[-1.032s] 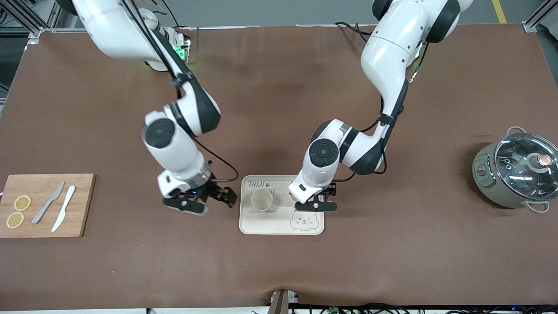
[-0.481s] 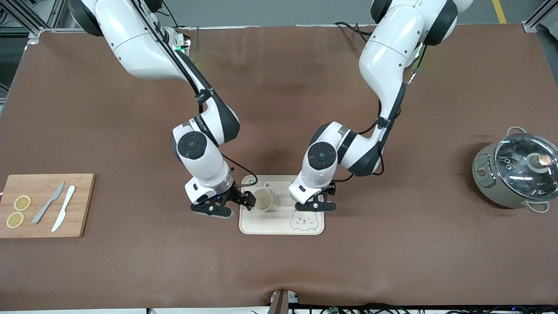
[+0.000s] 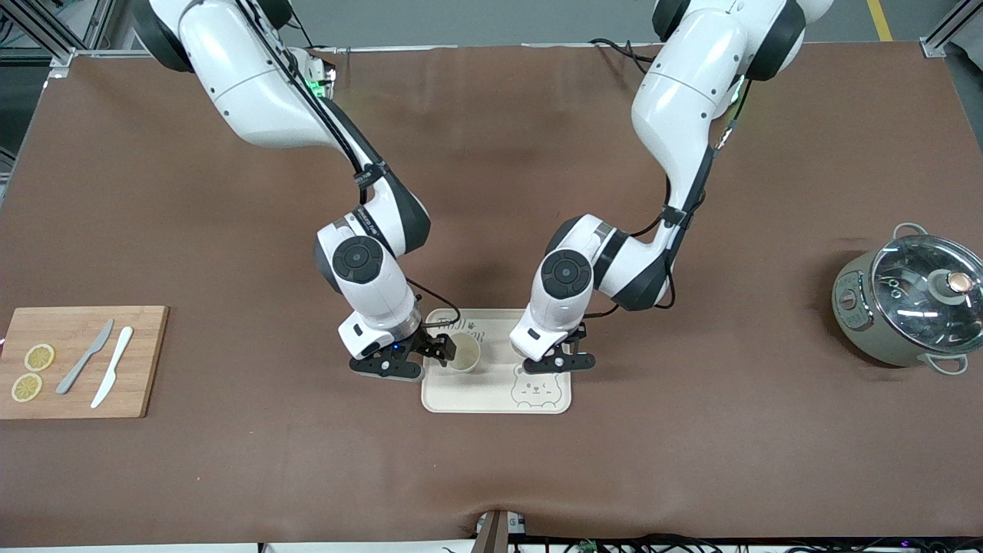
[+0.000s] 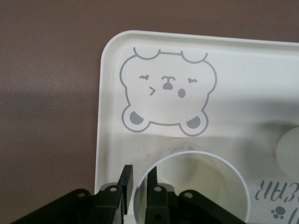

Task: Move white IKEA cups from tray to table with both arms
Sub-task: 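Grasp the cups with both grippers and lift them off the tray, then carry the cup with the left gripper toward the steel pot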

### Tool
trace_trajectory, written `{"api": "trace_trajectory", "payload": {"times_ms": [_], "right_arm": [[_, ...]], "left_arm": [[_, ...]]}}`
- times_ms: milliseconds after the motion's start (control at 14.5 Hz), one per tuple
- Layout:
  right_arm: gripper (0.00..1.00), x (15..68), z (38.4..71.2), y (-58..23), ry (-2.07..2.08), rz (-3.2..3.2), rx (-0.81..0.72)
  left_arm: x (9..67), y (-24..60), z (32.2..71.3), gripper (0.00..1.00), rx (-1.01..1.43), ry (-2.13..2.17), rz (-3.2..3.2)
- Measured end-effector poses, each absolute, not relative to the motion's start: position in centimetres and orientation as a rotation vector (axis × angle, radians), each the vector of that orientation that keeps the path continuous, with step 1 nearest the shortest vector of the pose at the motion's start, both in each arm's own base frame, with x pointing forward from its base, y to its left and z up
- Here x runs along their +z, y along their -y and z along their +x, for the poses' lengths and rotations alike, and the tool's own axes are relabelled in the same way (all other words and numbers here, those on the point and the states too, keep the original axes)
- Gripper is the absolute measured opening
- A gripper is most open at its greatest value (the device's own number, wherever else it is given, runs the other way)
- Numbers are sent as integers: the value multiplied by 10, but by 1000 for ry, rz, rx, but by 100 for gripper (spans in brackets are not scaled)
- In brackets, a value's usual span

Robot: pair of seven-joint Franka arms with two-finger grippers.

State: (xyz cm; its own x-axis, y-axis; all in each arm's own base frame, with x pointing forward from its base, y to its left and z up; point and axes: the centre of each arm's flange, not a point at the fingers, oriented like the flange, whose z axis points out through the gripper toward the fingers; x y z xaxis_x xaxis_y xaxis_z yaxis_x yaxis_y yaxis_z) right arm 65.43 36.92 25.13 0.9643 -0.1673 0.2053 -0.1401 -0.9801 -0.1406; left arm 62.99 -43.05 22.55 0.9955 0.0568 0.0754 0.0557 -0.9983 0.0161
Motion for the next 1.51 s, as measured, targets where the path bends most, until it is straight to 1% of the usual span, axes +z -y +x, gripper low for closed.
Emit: {"api": "trace_trajectory", "payload": {"times_ms": [69,344,619,825,1101,1307,1513], "right_arm": [[100,245,653,-371,-230,-2989,-326],[100,237,651,-378,-214,-2976,-343],[100,232,645,-387,-193,-2980,-333],[100,232,643,-390,-187,-2979,-333],[100,232,644,-389,-188,-2980,-334],[100,232,643,-389,-187,-2980,-334],[100,231,641,-393,-180,-2981,-332]], "left_arm": [[230,431,631,3,121,-90,3123],[271,421,622,3,-22,-88,3202],[328,408,617,3,-51,-88,3240],[344,391,616,3,-72,-70,3248],[361,355,605,3,-81,-30,3244],[378,309,584,3,53,7,3186],[388,256,547,3,78,74,3171]]}}
